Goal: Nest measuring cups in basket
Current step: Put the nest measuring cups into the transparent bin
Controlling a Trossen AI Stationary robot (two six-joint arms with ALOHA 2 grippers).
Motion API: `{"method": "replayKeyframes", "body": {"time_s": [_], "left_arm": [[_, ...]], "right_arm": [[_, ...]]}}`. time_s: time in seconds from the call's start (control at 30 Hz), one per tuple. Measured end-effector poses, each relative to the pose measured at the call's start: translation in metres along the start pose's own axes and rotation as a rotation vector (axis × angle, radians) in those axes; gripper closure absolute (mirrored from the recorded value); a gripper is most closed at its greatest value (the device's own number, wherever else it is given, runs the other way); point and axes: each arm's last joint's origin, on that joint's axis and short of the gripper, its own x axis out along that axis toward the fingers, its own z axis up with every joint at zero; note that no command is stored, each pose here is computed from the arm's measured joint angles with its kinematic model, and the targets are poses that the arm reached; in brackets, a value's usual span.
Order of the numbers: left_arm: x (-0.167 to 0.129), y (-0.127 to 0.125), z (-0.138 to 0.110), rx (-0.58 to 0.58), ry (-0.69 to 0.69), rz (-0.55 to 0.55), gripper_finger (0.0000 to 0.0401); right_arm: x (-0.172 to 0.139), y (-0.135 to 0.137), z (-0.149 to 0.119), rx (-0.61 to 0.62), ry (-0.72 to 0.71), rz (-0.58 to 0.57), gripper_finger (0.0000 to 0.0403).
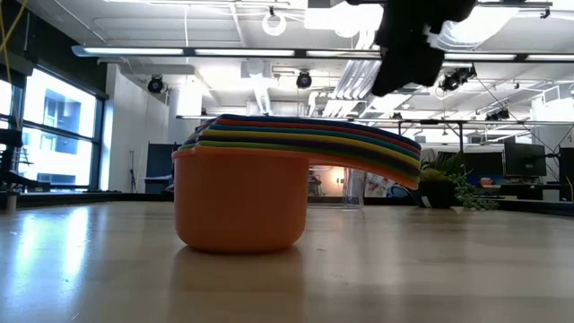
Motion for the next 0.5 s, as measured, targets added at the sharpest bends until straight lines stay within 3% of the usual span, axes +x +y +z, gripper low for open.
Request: {"method": "replayKeyframes", "body": {"time_s": [0.33,0.5], "left_arm": [[0.000,0.000,0.000,0.001,0.001,0.000,0.0290],[0.000,0.000,0.000,0.001,0.001,0.000,0.0290]], "right_arm": [[0.033,0.017,-0.005,-0.165,0.034,-0.053,0.0167],[0.039,0.027,0.000,-0.183,0.015,-0.045,0.0167]]}}
